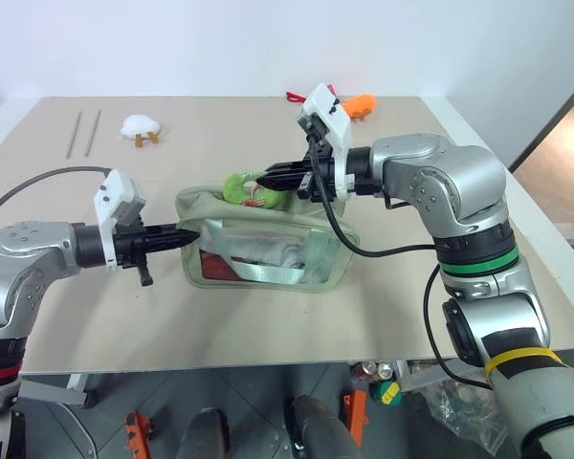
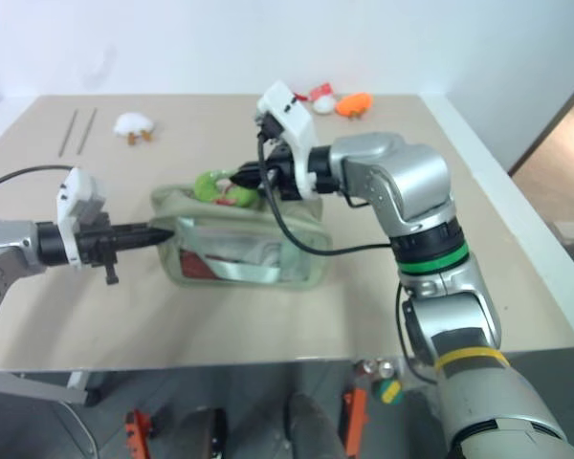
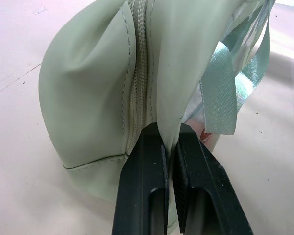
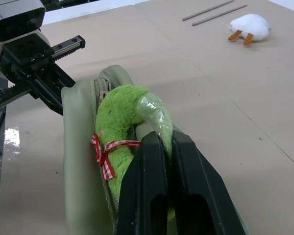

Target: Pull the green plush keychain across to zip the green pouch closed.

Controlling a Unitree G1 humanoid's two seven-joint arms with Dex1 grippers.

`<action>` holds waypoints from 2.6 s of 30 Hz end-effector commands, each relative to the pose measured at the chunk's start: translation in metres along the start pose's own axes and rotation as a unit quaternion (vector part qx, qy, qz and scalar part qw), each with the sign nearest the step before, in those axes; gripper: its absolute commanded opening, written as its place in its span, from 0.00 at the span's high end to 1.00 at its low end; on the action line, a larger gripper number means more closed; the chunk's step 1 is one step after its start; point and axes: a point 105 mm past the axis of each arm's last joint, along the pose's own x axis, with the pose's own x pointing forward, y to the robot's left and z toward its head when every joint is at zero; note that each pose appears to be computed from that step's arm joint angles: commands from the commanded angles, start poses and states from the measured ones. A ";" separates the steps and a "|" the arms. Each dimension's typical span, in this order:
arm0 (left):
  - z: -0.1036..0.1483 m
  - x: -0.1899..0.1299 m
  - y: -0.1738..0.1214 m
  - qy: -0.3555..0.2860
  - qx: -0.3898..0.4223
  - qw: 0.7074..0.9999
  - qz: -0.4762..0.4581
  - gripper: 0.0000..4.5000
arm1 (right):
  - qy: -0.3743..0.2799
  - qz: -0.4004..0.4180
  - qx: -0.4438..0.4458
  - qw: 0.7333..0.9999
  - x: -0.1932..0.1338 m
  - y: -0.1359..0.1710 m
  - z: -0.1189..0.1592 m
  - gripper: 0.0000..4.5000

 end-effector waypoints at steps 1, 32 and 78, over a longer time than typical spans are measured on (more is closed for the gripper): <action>0.005 0.002 -0.003 -0.008 0.011 1.000 -0.004 1.00 | -0.018 -0.023 -0.028 0.999 -0.012 -0.007 0.014 1.00; 0.008 -0.002 -0.006 -0.015 0.001 1.000 0.004 1.00 | 0.323 -0.036 -0.479 0.816 -0.132 -0.023 -0.090 1.00; 0.009 -0.112 0.048 -0.146 -0.101 0.956 0.234 0.35 | 0.024 -0.144 -0.110 0.983 -0.203 -0.021 -0.063 0.20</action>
